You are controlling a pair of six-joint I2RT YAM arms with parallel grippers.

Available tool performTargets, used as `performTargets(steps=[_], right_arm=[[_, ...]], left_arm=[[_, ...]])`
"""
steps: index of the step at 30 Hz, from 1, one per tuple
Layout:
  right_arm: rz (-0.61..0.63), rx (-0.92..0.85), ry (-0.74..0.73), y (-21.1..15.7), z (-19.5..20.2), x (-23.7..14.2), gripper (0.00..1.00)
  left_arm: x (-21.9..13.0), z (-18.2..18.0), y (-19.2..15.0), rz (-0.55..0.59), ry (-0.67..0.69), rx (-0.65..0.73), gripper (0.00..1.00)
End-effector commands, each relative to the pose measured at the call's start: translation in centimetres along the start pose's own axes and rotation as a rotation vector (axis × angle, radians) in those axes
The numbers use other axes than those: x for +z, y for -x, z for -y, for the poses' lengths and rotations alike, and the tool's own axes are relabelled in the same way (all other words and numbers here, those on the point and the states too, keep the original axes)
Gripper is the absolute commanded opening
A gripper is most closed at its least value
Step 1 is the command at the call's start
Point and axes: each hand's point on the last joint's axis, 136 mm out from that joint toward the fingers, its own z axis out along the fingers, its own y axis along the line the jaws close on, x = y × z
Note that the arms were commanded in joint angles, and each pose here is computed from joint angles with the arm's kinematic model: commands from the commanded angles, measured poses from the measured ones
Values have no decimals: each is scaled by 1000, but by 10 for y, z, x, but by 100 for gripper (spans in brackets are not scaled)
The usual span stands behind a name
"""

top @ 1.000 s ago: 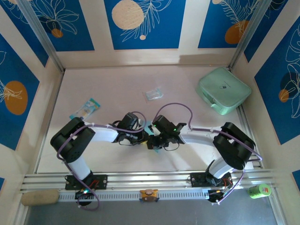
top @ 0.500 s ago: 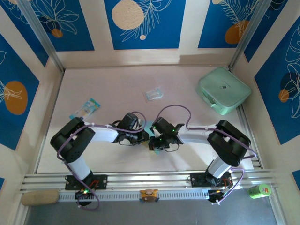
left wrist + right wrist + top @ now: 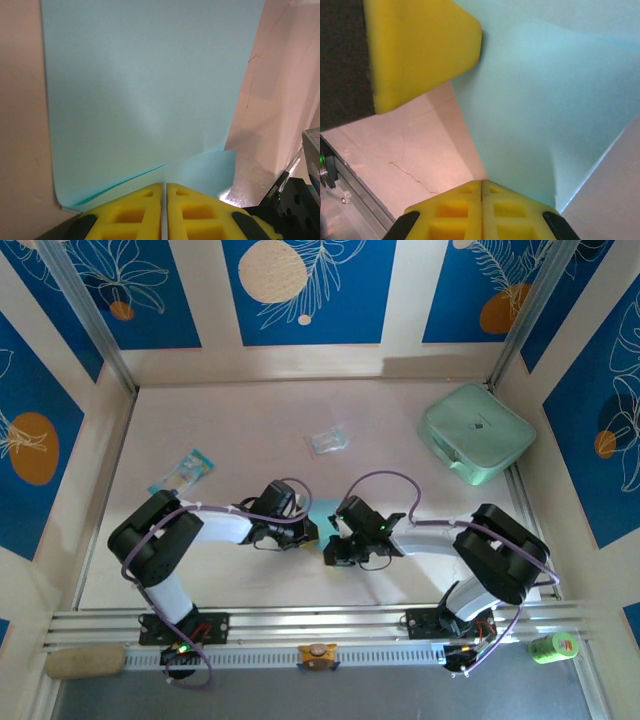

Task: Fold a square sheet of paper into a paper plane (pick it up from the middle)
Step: Third fold the triangle at the center of the table.

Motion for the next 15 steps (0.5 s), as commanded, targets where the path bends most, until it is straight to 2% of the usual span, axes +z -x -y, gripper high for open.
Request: performTargets(steps=[1,15], right_arm=[[-51,55,-6,-19,12,-1,6],[-53,119,19,-50,31,-13,8]], left_arm=[[6,-20,-6,-15,72,-16,10],[6,-22,-5,-11,81,-18,10]])
